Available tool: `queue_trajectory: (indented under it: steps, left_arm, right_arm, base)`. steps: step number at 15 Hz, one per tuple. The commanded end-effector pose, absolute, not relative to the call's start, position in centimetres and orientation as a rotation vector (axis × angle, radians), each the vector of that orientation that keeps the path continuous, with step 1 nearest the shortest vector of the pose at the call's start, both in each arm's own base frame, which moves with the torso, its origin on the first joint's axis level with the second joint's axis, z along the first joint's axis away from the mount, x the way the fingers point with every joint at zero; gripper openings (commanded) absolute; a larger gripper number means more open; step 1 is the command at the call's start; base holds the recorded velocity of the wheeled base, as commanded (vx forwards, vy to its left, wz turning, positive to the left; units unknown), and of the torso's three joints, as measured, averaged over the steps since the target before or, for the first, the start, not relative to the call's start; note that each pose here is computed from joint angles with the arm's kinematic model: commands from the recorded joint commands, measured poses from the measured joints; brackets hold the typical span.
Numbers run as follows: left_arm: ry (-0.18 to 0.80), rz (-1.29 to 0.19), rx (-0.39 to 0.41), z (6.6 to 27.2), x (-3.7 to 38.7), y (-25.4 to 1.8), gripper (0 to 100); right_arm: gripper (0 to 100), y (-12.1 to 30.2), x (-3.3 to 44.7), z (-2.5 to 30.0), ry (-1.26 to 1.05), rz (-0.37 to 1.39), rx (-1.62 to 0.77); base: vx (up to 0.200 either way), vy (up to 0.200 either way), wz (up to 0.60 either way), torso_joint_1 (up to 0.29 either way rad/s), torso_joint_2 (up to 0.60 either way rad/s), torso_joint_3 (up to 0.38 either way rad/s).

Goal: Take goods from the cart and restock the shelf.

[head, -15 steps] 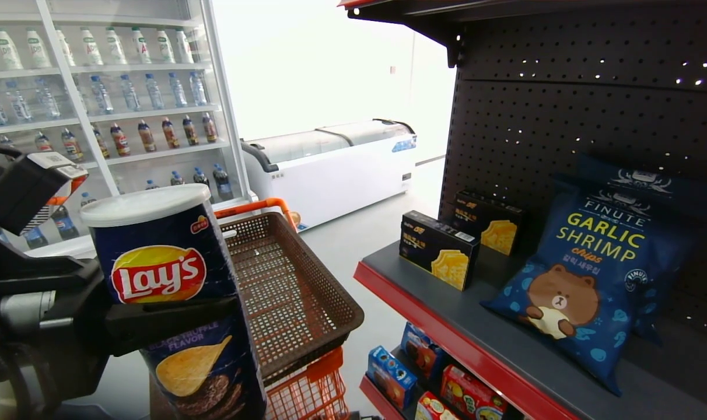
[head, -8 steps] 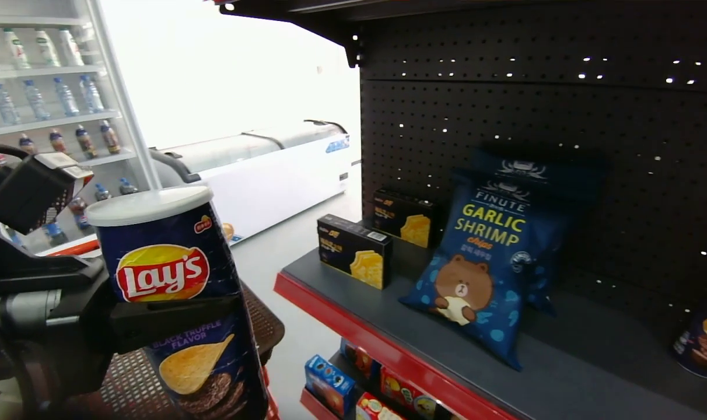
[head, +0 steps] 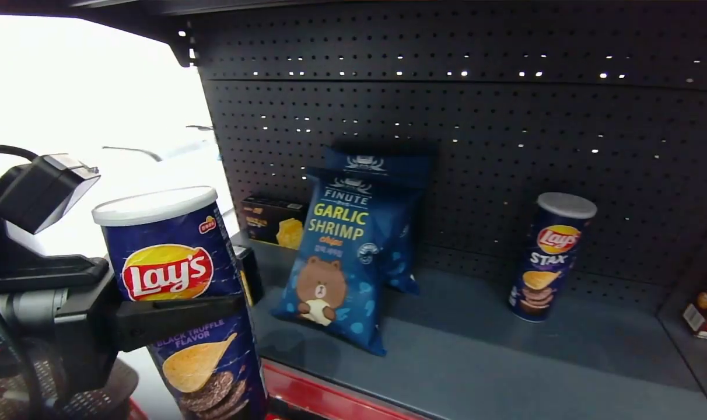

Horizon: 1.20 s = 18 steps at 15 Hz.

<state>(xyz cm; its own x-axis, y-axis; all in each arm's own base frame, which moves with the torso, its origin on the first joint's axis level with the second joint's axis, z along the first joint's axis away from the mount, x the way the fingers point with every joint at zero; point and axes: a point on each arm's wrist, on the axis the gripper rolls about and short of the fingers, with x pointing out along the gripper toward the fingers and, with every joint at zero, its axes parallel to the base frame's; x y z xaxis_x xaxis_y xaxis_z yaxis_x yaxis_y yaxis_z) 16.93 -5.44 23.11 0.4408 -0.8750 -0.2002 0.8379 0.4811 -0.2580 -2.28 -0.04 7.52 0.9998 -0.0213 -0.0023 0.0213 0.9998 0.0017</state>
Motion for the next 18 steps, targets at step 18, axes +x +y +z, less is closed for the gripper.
queue_trajectory:
  steps: [18]
  left_arm:
    - [0.318,-1.084,-0.122,23.48,17.22,-5.82,0]
  right_arm:
    - [100,-0.04,-2.28,7.52,0.003,-0.021,0.000]
  base:
    - [0.000,0.000,-0.27,0.001,0.00,0.000]
